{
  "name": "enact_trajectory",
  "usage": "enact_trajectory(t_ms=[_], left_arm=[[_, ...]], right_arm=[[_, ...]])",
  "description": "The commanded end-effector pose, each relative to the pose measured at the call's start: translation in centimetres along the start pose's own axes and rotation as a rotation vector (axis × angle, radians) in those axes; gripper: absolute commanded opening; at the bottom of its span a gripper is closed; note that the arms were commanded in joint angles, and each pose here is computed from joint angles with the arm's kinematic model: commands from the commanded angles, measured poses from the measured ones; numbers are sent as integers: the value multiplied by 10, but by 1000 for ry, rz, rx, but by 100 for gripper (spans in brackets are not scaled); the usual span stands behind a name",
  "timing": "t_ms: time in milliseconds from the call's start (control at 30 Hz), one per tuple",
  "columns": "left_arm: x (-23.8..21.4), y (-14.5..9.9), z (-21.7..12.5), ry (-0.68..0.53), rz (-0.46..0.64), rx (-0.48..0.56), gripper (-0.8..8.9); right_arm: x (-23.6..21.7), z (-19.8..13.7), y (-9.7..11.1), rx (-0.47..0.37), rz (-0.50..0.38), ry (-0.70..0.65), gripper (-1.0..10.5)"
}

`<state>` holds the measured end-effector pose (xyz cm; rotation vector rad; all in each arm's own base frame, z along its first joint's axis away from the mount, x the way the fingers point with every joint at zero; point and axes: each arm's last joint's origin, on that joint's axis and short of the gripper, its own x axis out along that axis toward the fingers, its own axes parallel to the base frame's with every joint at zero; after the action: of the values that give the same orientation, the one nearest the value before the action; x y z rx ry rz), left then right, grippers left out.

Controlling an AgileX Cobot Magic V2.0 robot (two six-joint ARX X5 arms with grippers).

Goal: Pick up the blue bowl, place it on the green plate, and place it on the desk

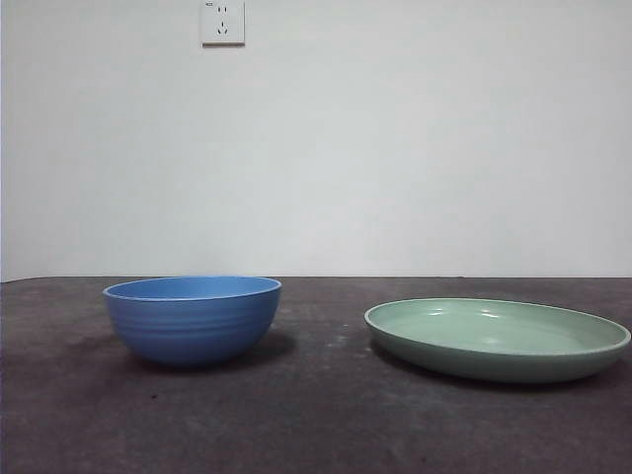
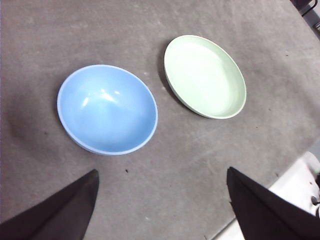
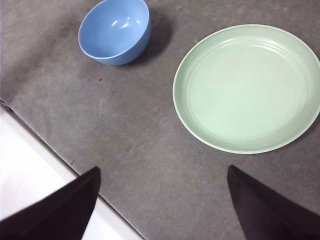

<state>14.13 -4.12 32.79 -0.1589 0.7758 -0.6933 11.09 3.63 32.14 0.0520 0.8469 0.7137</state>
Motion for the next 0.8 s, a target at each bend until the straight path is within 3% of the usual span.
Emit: enact_trajectory(t_ms=[33,233,533,800], left_arm=[[5,0,17,10,39,5,406],[31,6,43,86,105,10,406],[96,30,64,254,286,6,404],[157,59,59,349,296,-20,404]], right_arm=[[-3,5,2,-15,3,-21,408],[-3,5,2,-15,3,-21,408],[-3,5,2,-17,3,-24,408],[-3,5,2,-19,2,-28,408]])
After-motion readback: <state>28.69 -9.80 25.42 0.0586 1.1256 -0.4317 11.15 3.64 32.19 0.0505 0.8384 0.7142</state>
